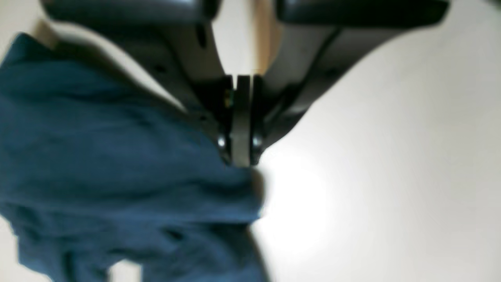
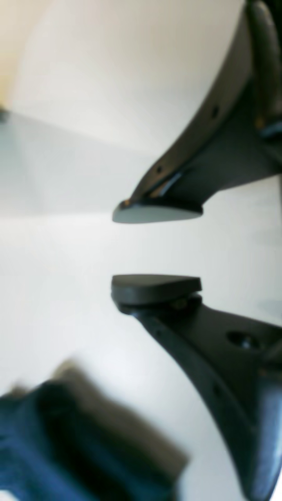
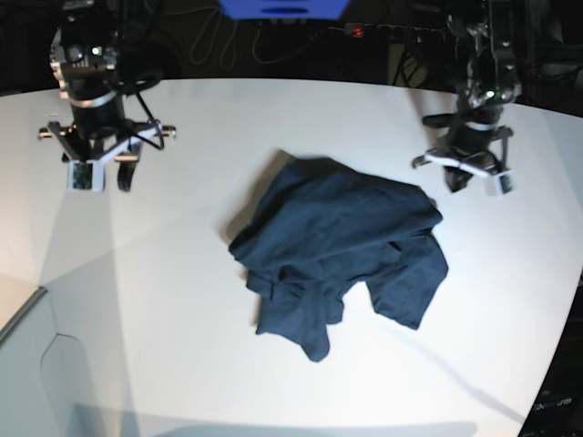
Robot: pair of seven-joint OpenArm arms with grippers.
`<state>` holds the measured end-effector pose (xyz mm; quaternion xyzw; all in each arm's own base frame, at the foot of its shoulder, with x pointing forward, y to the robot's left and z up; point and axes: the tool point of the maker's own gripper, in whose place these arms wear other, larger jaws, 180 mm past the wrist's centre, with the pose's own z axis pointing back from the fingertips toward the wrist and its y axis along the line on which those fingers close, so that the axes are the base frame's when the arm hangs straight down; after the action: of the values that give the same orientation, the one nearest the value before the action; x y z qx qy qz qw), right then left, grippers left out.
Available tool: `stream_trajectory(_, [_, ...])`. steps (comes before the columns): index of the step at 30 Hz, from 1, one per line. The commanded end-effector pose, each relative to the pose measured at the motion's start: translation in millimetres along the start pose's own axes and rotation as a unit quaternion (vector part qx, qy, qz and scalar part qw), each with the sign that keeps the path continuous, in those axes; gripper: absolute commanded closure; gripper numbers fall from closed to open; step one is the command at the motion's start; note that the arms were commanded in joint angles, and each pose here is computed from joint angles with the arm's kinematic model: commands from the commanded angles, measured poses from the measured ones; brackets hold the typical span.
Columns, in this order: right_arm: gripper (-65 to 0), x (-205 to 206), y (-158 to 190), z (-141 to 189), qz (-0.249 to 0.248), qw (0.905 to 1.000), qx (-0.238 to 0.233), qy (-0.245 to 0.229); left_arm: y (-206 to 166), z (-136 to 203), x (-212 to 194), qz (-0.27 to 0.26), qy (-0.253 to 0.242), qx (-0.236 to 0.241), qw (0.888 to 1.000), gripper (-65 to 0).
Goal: Layout the t-shirt on the table in an organized manner, then fold the t-shirt properly
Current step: 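Grasp an edge of the navy t-shirt with the left gripper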
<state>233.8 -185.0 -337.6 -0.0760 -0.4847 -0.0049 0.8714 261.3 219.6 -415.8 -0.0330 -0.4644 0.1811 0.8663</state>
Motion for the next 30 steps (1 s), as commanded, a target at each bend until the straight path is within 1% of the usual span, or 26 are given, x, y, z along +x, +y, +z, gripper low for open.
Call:
stream_trajectory(1, [-22.1,15.3,5.1,0.2,0.002,0.9996,0.007,-0.026,5.8,2.7,9.3,-0.003,-0.015,0.003,1.0,0.0])
stream_trajectory(4, [-22.1,25.1,19.3,-2.9,0.004,0.9988,0.027,-0.039,20.8,0.6,-1.1,0.003,-0.002,0.021,1.0,-0.4])
stream_trajectory(5, [-22.1,28.1,23.3,-3.8,0.004,0.9985,0.032,-0.043,22.6,-1.0,-6.6,0.005,0.006,0.023,1.0,-0.5])
stream_trajectory(7, [-22.2,28.4,32.3,-3.6,0.005,0.9981,0.044,-0.042,18.7,-8.2,-1.3,0.008,0.003,0.019,1.0,-1.2])
stream_trajectory(9, [-22.3,28.3,41.4,-2.6,0.005,0.9975,0.057,-0.043,13.5,-16.1,5.4,0.014,-0.003,0.016,1.0,-5.9])
stream_trajectory(11, [-22.4,27.6,49.9,-1.8,0.006,0.9968,0.068,-0.042,8.9,-25.1,8.0,0.022,-0.004,0.014,1.0,-13.8])
stream_trajectory(13, [-22.4,27.3,51.1,-1.7,0.006,0.9967,0.07,-0.041,-4.7,-33.9,4.8,0.032,0.001,0.003,0.999,-20.9])
stream_trajectory(15, [-22.4,26.8,51.1,-1.4,0.006,0.9967,0.07,-0.04,-12.9,-41.9,4.3,0.035,0.004,-0.004,0.999,-25.2])
stream_trajectory(20, [-22.3,25.0,47.1,-1.3,0.015,0.9968,0.068,-0.038,-38.7,-59.2,-0.9,0.025,0.019,-0.03,0.999,-26.2])
stream_trajectory(27, [-22.3,23.4,44.7,-1.4,0.02,0.9969,0.067,-0.037,-41.3,-75.1,-9.1,0.03,0.039,-0.027,0.998,-26.4])
stream_trajectory(28, [-22.3,23.4,44.7,-1.4,0.02,0.9969,0.067,-0.037,-41.8,-76.1,-8.0,0.03,0.038,-0.027,0.998,-27.3])
stream_trajectory(30, [-22.3,25.1,44.7,-2.1,0.02,0.9968,0.067,-0.039,-42.1,-76.4,-7.2,0.031,0.038,-0.028,0.998,-32.5])
